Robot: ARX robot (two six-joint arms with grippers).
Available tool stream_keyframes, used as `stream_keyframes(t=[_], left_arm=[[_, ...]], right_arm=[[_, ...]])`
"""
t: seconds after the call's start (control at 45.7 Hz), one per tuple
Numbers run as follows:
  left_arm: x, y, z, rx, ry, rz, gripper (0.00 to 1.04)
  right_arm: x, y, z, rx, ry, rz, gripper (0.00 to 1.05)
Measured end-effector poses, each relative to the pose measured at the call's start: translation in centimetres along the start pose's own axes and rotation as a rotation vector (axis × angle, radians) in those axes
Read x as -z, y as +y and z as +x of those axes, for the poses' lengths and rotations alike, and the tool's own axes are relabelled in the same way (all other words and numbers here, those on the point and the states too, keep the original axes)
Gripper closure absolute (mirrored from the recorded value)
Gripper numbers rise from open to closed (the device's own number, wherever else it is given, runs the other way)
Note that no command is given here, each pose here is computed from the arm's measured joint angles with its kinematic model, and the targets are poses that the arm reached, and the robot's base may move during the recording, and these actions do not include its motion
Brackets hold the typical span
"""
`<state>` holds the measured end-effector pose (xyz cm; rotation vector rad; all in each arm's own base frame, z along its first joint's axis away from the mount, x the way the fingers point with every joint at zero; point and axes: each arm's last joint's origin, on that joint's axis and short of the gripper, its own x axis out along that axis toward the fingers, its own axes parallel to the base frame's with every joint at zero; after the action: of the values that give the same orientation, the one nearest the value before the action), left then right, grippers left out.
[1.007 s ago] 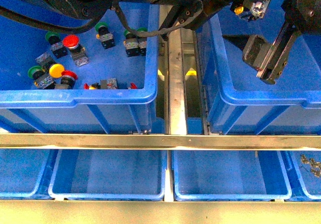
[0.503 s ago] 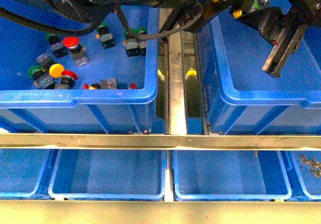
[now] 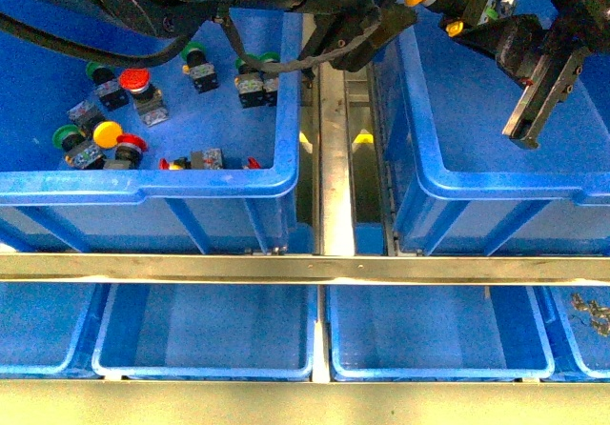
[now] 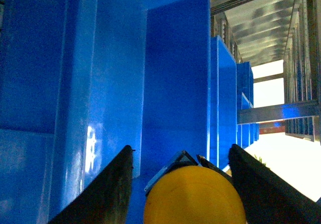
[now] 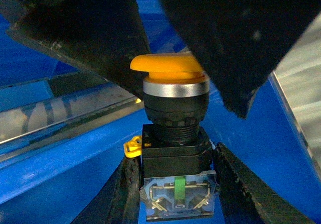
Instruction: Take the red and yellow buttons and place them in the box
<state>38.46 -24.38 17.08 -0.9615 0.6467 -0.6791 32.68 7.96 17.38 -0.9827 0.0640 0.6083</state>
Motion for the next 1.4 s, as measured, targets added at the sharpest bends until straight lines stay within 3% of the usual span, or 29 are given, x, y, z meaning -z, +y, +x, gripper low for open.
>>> stream_keyframes(t=[0.219,0.416,0.613,0.897,1.029,1.116,1.401], left_arm=[[-1.6,1.6,-0.8,-0.102,-0.053,0.07,0.06],[-3.6,3.7,-5.0,-0.292,-0.137,0.225,0.08],[-4.8,4.1,-11.4,-0.456,-0.24,0.352,0.08],[-3.2,5.3,-20.6,-0.718,-0.376,0.378,0.08],[-0.5,6.9,-22.2,-0.695,-0.542,0.676,0.28],[1.2,6.2,-24.5,-0.655,-0.627,0.854,0.46],[2.7,5.7,-27.9,-0.673,-0.638,0.937,0.87]], right_arm=[[1.2,0.1,-0.8,-0.005,0.041,0.015,0.71],[2.3,-0.5,-2.1,0.03,0.079,0.03,0.71],[2.5,-1.1,-2.7,0.078,0.084,0.059,0.71],[2.6,-2.2,-3.9,0.14,0.101,0.146,0.71],[2.4,-2.3,-4.7,0.168,0.105,0.201,0.71],[2.6,-2.6,-5.3,0.192,0.129,0.247,0.71],[2.3,-2.5,-6.3,0.197,0.144,0.279,0.71]])
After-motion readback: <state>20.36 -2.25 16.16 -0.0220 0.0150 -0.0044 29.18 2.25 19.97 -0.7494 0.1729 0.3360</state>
